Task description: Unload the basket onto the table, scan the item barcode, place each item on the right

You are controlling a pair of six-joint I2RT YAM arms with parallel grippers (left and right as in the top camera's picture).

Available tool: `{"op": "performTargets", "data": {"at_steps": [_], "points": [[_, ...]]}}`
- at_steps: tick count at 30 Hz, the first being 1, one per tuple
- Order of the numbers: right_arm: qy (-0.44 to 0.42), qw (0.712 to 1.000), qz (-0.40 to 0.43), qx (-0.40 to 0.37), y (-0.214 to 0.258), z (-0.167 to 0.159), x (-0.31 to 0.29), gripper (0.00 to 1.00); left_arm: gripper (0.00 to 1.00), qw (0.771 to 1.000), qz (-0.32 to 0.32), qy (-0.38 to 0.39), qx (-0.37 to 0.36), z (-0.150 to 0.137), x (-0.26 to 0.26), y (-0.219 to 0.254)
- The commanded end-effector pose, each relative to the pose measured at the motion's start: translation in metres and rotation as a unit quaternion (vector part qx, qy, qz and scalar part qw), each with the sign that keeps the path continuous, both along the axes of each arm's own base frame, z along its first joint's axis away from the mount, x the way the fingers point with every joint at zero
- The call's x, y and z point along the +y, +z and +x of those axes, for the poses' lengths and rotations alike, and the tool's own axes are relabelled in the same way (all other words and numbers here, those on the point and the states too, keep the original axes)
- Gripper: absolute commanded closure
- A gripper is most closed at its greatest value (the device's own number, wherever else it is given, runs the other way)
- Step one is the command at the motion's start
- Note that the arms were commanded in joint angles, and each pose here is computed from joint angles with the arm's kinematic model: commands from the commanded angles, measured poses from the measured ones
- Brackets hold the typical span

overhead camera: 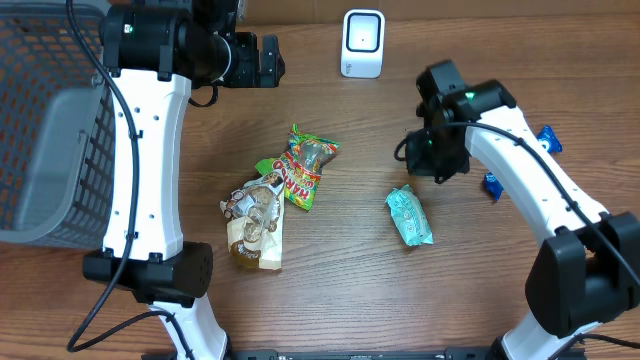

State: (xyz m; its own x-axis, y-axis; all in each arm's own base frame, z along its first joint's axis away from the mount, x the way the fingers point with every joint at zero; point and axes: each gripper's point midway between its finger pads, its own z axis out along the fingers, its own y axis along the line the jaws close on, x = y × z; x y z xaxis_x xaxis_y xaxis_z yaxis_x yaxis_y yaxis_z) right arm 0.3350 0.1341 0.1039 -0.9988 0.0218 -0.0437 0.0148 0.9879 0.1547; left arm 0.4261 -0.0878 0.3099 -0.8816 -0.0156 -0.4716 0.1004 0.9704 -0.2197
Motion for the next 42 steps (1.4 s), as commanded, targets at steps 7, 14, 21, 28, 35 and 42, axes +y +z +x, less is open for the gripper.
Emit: {"op": "performTargets", "data": {"at_steps": [7, 14, 21, 28, 35, 42], "points": [[0.03, 0.996, 0.07, 0.055, -0.044, -0.034, -0.005, 0.96, 0.0, 1.0, 0.003, -0.001, -0.01, -0.001, 0.002, 0.006], [0.05, 0.994, 0.071, 0.071, -0.064, -0.055, 0.012, 0.96, 0.0, 1.0, 0.003, -0.001, -0.01, -0.001, 0.002, 0.006], [0.05, 0.994, 0.071, 0.062, -0.094, -0.07, 0.031, 0.96, 0.0, 1.0, 0.003, -0.001, -0.01, -0.001, 0.002, 0.006], [0.047, 0.996, 0.054, 0.054, -0.105, -0.072, 0.026, 0.96, 0.0, 1.0, 0.003, -0.001, -0.01, -0.001, 0.002, 0.006], [0.049, 0.997, 0.053, 0.035, -0.086, -0.06, 0.029, 0.96, 0.0, 1.0, 0.003, -0.001, -0.01, -0.001, 0.002, 0.006], [0.014, 0.994, 0.083, -0.063, 0.002, -0.027, 0.009, 0.84, 0.0, 1.0, 0.003, -0.001, -0.01, -0.001, 0.002, 0.006]]}}
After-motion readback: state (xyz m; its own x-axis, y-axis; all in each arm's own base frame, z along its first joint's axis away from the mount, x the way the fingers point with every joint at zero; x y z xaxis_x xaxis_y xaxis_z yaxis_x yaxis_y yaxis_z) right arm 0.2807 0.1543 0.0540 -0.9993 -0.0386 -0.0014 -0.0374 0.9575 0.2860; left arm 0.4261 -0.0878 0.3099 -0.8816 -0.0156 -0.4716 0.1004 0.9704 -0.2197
